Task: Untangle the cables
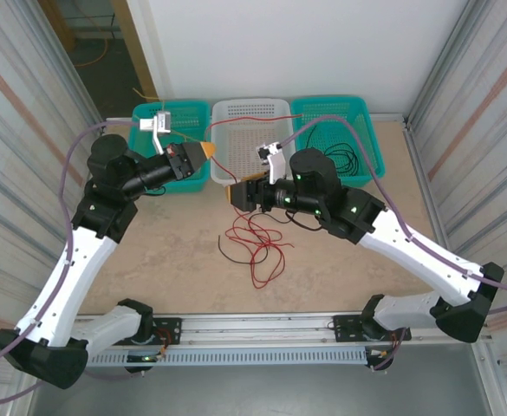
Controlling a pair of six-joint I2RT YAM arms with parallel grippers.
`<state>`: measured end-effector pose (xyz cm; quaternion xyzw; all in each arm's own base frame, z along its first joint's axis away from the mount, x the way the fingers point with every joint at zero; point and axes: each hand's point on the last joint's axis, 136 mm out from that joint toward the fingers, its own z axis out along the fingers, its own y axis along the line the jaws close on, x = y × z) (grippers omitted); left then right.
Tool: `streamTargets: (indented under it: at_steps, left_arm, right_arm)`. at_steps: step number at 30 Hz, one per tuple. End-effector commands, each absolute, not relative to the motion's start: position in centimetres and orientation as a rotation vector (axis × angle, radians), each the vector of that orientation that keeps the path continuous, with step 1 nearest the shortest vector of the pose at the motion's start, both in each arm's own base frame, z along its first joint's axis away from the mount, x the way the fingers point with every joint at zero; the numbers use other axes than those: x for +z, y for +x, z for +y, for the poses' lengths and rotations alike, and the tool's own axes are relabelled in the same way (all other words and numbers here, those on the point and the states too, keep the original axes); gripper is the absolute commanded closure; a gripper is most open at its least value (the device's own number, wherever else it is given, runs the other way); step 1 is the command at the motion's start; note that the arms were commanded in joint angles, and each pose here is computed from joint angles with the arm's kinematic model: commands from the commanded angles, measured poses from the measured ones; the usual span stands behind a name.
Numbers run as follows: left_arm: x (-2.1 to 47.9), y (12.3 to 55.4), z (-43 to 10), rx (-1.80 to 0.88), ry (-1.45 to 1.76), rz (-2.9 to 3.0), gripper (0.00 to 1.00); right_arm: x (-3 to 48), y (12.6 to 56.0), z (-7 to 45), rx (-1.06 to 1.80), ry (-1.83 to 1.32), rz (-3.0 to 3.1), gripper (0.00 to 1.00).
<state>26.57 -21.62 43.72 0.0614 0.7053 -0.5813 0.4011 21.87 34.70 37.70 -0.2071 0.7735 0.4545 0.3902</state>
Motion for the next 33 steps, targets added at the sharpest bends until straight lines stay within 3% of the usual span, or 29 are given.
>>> streamTargets:
  at_steps: [1, 9, 10, 16, 20, 25, 26, 31, 33]
  left_arm:
    - [44.8, 26.0, -21.9, -1.536, 0.193, 1.738, 1.0]
    - [45.0, 25.6, -22.2, -1.569, 0.222, 1.729, 1.0]
    - [44.9, 25.6, -22.3, -1.57, 0.221, 1.734, 1.0]
    - [44.1, 26.0, -22.1, -1.554, 0.197, 1.753, 1.0]
    - [43.8, 26.2, -21.8, -1.523, 0.181, 1.759, 1.0]
    - [43.0, 26.5, -21.0, -1.443, 0.146, 1.792, 1.0]
    - [42.7, 26.6, -20.9, -1.43, 0.136, 1.803, 0.98]
    - [41.7, 26.5, -21.4, -1.458, 0.161, 1.818, 0.59]
    - [40.8, 26.6, -21.2, -1.43, 0.152, 1.843, 0.51]
  right_arm:
    - [38.8, 22.0, 35.1, 1.137, -0.556, 1.929, 0.4]
    - [37.3, 23.0, 35.4, 1.048, -0.551, 1.996, 0.4]
    - [37.3, 23.1, 35.3, 1.037, -0.549, 1.995, 0.43]
    - [38.1, 22.8, 35.1, 1.043, -0.566, 1.969, 0.85]
    - [38.4, 22.7, 34.8, 1.041, -0.56, 1.962, 0.99]
    - [38.8, 22.5, 34.2, 1.038, -0.548, 1.946, 1.0]
    - [38.8, 22.5, 34.1, 1.035, -0.543, 1.942, 1.0]
    - [39.2, 23.1, 33.5, 1.006, -0.505, 1.941, 1.0]
    - [39.3, 23.5, 33.1, 0.989, -0.482, 1.944, 1.0]
